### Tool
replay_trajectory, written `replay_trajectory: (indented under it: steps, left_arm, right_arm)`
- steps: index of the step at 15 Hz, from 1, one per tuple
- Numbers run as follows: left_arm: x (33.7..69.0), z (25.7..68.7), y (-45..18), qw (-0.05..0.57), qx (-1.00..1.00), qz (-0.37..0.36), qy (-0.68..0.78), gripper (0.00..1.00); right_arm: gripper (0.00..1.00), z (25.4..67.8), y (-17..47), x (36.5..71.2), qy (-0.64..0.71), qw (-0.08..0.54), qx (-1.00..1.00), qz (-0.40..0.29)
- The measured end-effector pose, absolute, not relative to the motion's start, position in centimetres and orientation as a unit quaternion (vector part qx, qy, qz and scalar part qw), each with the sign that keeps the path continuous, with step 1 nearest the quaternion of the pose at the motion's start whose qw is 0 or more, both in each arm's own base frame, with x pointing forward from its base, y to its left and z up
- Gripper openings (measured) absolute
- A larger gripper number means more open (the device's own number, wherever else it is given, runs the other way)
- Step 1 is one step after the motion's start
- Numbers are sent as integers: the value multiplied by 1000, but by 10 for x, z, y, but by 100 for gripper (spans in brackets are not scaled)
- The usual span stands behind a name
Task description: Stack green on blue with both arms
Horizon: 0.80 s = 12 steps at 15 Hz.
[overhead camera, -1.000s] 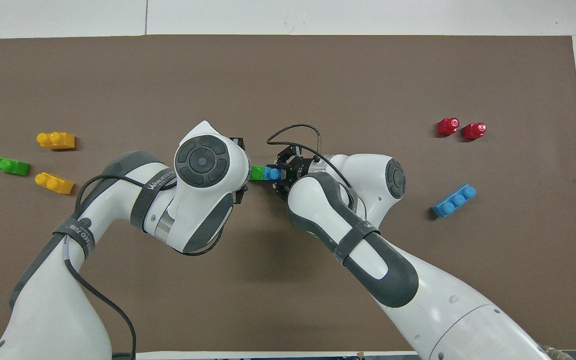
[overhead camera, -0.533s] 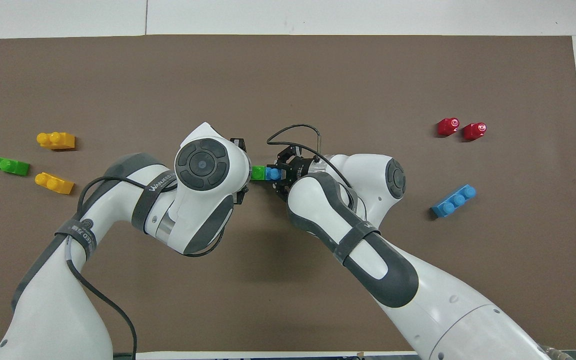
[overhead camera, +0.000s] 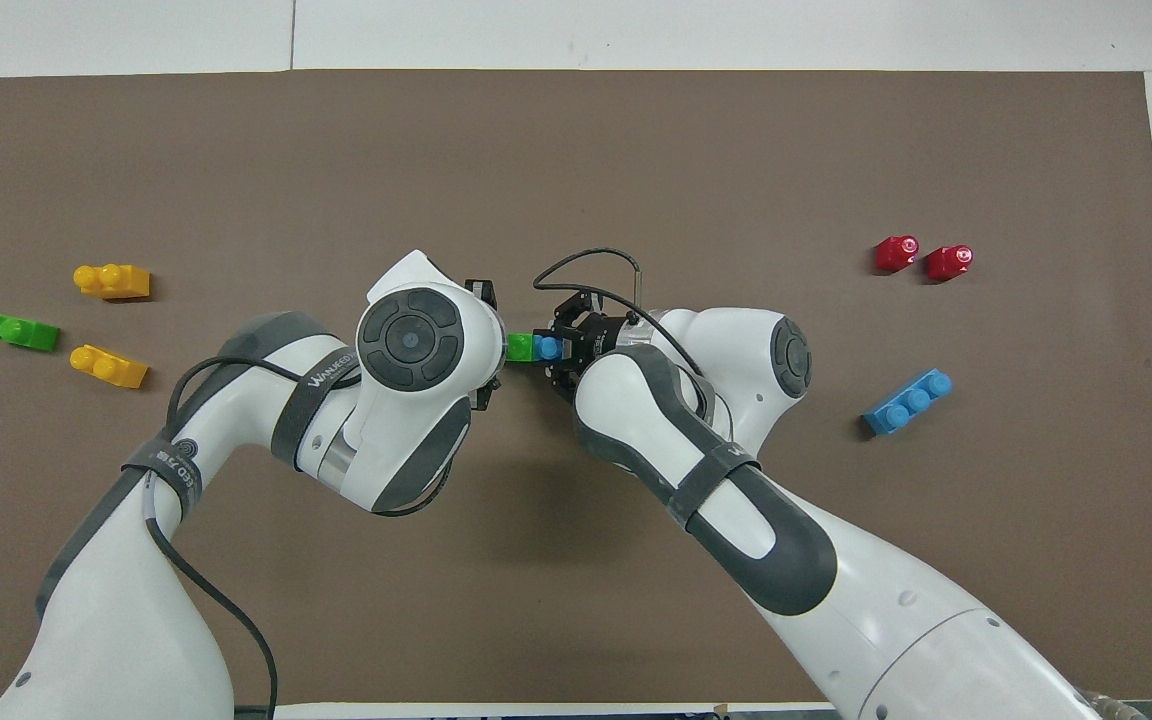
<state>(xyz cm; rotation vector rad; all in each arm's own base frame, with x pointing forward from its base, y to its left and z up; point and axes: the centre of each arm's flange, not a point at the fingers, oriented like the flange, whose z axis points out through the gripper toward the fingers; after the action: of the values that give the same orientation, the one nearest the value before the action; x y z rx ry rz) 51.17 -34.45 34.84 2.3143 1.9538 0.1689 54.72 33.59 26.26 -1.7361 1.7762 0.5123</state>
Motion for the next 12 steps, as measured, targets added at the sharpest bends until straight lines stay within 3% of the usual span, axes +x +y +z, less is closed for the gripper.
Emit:
replay_trajectory:
  steps: [3, 7, 9, 12]
  left_arm:
    - [512, 348, -344, 51, 767, 65, 636, 37]
    - [523, 362, -321, 40, 770, 77, 632, 82]
    - [523, 381, -311, 36, 770, 81, 632, 100]
    - [527, 416, -285, 30, 784, 91, 614, 100]
  right_arm:
    - [35, 263, 336, 547, 668, 298, -654, 193]
    - [40, 258, 335, 545, 670, 294, -654, 193]
    - [56, 254, 333, 542, 673, 290, -653, 190]
    - [85, 253, 332, 541, 674, 289, -653, 187]
